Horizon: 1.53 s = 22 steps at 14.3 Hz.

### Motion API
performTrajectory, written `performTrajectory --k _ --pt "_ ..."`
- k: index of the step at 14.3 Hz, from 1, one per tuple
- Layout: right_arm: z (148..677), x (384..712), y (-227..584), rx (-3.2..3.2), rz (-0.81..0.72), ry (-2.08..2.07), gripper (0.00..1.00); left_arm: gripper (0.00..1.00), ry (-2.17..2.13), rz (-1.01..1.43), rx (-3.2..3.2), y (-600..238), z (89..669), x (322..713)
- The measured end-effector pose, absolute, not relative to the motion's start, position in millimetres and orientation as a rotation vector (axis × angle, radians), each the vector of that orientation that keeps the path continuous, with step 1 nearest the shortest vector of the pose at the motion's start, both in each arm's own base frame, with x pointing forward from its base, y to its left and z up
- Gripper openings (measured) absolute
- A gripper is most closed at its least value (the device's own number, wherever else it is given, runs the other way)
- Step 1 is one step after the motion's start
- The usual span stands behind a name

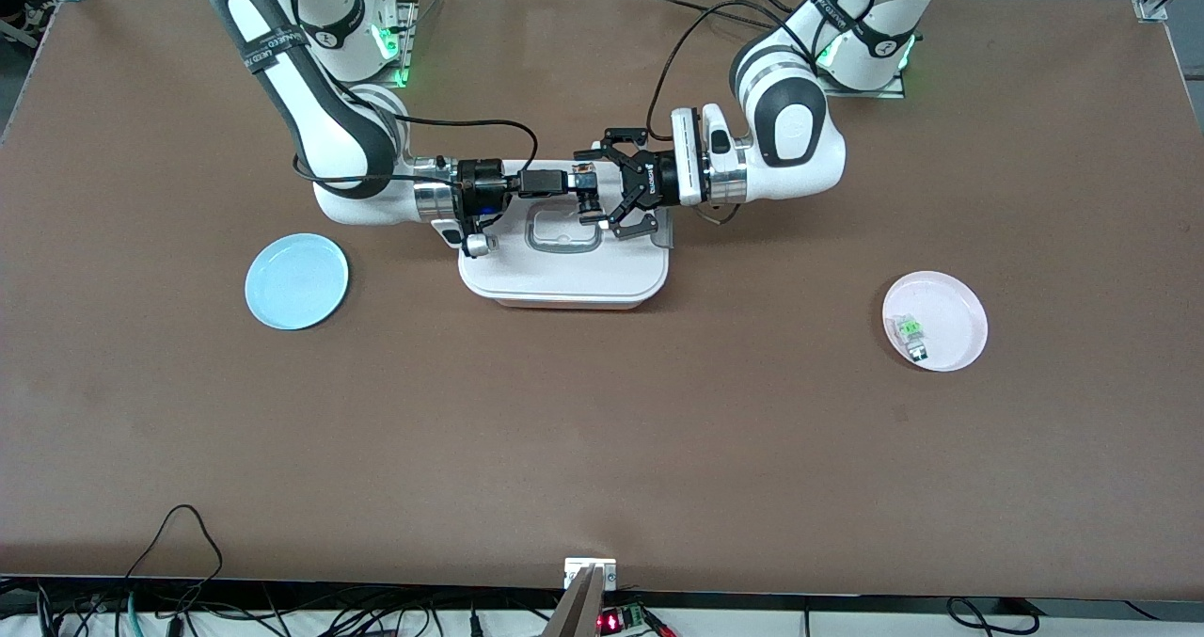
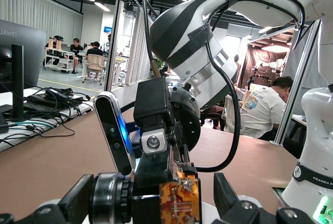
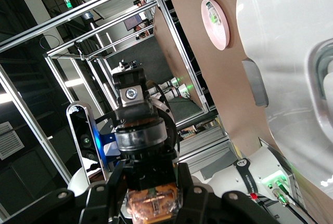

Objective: Transfer orange switch to right arm and place
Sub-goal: 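Close the right gripper on the orange switch above the white box, then open the left gripper and pull it back from the switch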

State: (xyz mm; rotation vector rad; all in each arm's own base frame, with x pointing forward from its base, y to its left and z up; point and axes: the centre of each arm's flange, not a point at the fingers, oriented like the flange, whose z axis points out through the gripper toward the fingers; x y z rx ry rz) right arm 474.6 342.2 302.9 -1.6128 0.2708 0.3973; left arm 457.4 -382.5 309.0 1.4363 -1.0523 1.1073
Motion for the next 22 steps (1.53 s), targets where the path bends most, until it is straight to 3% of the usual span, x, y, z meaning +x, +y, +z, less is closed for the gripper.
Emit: performTrajectory --k 12,22 --pt "305 486 325 -1.715 0.329 0.254 0.44 1.00 -1.024 1.101 1.448 -378 310 463" --pt "300 525 210 -2.166 0.277 0.035 0.44 1.00 -0.916 0.942 1.493 -373 339 485"
